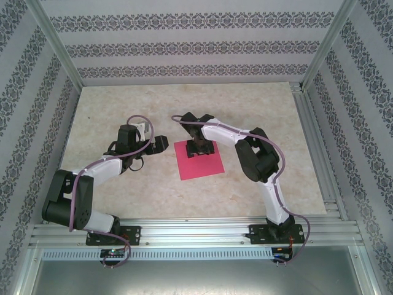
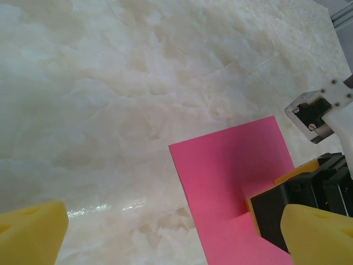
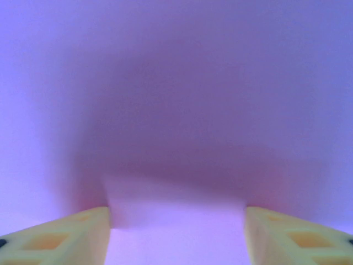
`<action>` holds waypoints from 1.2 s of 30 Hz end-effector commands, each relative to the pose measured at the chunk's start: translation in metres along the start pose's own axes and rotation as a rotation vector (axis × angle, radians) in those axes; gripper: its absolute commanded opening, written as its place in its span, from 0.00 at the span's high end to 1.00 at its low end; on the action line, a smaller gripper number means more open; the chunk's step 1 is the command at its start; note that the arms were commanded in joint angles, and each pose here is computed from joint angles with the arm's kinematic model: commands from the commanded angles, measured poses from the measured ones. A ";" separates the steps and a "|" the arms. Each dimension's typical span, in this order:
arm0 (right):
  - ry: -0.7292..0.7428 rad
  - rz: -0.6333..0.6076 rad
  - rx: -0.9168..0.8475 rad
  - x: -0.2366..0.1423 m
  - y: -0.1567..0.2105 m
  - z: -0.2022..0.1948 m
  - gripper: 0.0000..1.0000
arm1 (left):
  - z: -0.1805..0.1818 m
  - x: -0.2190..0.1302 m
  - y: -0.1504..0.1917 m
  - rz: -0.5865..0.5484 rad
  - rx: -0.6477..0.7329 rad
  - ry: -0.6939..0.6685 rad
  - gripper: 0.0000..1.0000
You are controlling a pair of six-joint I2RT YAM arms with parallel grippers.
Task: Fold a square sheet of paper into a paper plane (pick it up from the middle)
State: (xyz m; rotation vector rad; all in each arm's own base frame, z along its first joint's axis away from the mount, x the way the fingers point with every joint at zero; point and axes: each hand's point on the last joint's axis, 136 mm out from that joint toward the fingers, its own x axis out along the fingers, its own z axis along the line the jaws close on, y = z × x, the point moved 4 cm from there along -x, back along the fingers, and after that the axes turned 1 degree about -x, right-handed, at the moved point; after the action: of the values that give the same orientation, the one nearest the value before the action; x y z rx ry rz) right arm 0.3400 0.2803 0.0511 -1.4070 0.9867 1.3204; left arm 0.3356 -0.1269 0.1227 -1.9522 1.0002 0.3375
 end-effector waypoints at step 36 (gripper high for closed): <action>-0.077 -0.093 -0.019 -0.043 -0.007 0.014 0.69 | -0.008 0.004 -0.004 0.012 -0.047 0.020 0.00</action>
State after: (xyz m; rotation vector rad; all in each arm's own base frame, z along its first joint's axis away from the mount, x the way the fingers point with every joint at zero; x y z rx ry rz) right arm 0.3381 0.2882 0.0652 -1.4083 0.9379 1.3277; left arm 0.3363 -0.1272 0.1211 -1.9776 1.0071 0.3733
